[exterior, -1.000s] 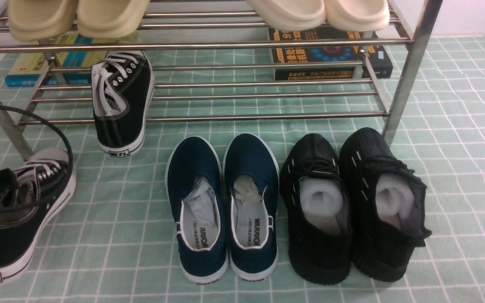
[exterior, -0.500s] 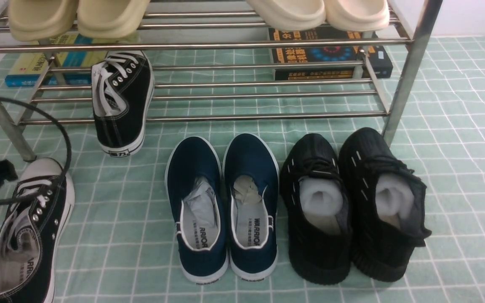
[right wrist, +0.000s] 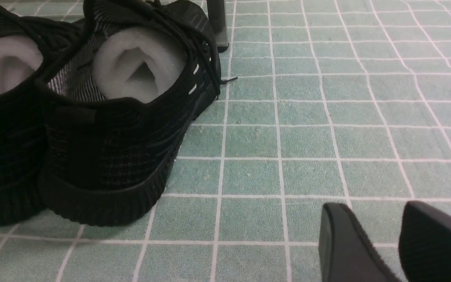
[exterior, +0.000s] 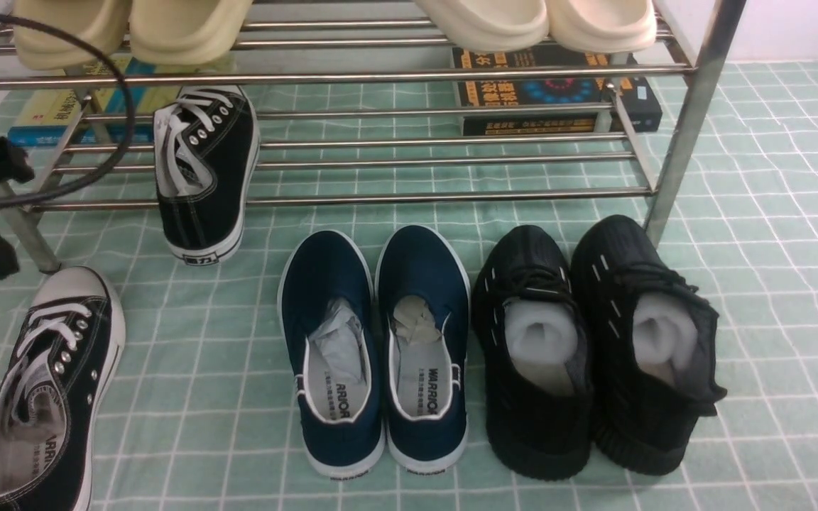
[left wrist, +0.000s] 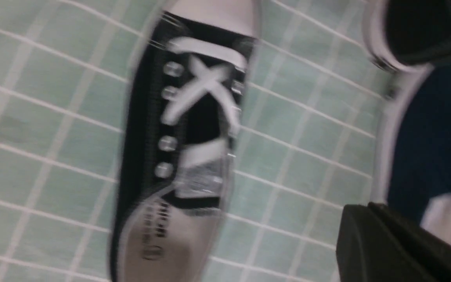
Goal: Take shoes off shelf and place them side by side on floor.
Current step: 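Grasp the leftmost shoe on the bottom shelf of the shoe rack with the left gripper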
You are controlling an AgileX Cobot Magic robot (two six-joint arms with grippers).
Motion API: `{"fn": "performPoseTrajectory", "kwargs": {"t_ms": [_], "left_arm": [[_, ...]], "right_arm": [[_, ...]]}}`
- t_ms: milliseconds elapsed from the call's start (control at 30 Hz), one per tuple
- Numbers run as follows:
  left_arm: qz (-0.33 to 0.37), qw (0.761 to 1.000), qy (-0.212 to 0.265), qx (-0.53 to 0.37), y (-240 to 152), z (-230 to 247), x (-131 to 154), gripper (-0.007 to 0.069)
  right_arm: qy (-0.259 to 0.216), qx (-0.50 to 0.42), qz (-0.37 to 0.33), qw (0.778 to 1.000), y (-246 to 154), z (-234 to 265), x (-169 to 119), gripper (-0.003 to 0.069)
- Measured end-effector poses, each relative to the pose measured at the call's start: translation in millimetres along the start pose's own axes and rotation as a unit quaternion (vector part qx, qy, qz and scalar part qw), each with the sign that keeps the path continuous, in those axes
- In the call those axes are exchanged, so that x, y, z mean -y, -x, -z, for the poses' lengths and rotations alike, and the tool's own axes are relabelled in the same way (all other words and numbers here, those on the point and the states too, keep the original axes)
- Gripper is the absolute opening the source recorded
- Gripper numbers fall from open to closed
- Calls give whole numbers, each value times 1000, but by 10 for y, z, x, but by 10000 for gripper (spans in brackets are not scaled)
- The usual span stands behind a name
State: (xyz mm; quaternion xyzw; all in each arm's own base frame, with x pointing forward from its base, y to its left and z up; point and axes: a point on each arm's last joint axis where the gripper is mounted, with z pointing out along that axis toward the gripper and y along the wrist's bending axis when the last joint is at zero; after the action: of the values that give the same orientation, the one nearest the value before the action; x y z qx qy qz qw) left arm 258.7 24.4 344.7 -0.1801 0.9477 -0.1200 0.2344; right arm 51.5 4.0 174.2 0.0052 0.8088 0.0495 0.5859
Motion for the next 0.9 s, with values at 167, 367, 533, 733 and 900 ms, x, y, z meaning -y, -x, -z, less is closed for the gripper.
{"fn": "performPoseTrajectory", "kwargs": {"t_ms": [167,367,533,733,900], "left_arm": [[-12,999,-17,-29,196,-250,127,111],[-72,996,-25,-37,323,-498,484,338],[-45,999,-11,16,518,-671,667,481],[-10,998,25,57,686,-1044,593,498],[-7,998,32,57,731,-1376,554,485]], "right_arm": [[0,0,0,1000,0,0,0,239],[0,0,0,1000,0,0,0,239],[0,0,0,1000,0,0,0,239],[0,0,0,1000,0,0,0,239],[0,0,0,1000,0,0,0,239]]}}
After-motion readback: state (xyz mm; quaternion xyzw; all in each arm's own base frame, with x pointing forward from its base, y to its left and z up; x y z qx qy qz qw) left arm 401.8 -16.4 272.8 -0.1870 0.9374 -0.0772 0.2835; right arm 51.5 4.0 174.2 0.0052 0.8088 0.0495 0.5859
